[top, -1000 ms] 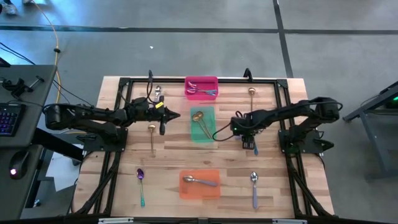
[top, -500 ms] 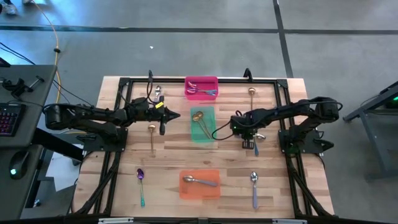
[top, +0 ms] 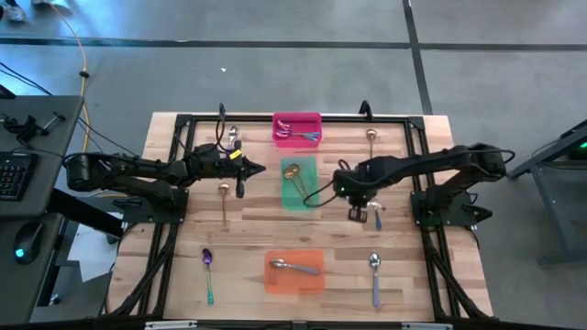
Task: Sort silverware by color (type)
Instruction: Put the purple spoon into the orange bin
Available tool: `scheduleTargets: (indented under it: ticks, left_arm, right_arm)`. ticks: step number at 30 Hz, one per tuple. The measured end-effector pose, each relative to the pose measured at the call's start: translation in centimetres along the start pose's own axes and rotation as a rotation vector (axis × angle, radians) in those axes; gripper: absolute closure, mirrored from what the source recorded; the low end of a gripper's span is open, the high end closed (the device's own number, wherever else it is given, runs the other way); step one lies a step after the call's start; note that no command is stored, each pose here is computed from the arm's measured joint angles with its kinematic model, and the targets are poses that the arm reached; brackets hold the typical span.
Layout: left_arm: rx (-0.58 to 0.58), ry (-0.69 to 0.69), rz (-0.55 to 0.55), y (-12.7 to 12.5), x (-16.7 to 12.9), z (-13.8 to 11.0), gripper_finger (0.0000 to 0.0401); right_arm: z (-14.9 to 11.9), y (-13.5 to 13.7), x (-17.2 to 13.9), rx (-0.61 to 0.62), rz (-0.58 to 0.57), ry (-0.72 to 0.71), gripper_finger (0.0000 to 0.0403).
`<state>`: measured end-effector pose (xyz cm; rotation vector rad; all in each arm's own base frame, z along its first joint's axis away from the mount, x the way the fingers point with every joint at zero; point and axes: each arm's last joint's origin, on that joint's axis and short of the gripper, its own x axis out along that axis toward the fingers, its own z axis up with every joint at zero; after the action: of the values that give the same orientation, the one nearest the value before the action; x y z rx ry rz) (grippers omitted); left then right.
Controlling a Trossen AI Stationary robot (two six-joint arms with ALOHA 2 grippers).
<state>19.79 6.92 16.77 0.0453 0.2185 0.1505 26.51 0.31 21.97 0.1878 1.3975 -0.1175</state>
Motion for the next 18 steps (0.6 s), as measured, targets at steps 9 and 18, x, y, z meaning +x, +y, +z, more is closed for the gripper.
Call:
scheduleTargets:
  ticks: [9, 18]
  left_arm:
    - [0.000, 0.000, 0.002, 0.0, 0.0, 0.0, 0.0401]
    - [-0.002, 0.001, 0.003, 0.0, 0.0, 0.0, 0.0401]
  right_arm:
    - [4.0, 7.5, -3.6, 0.043, 0.306, -0.353, 0.0387]
    - [7.5, 13.9, -1.9, 0.017, 0.572, -0.451, 0.0390]
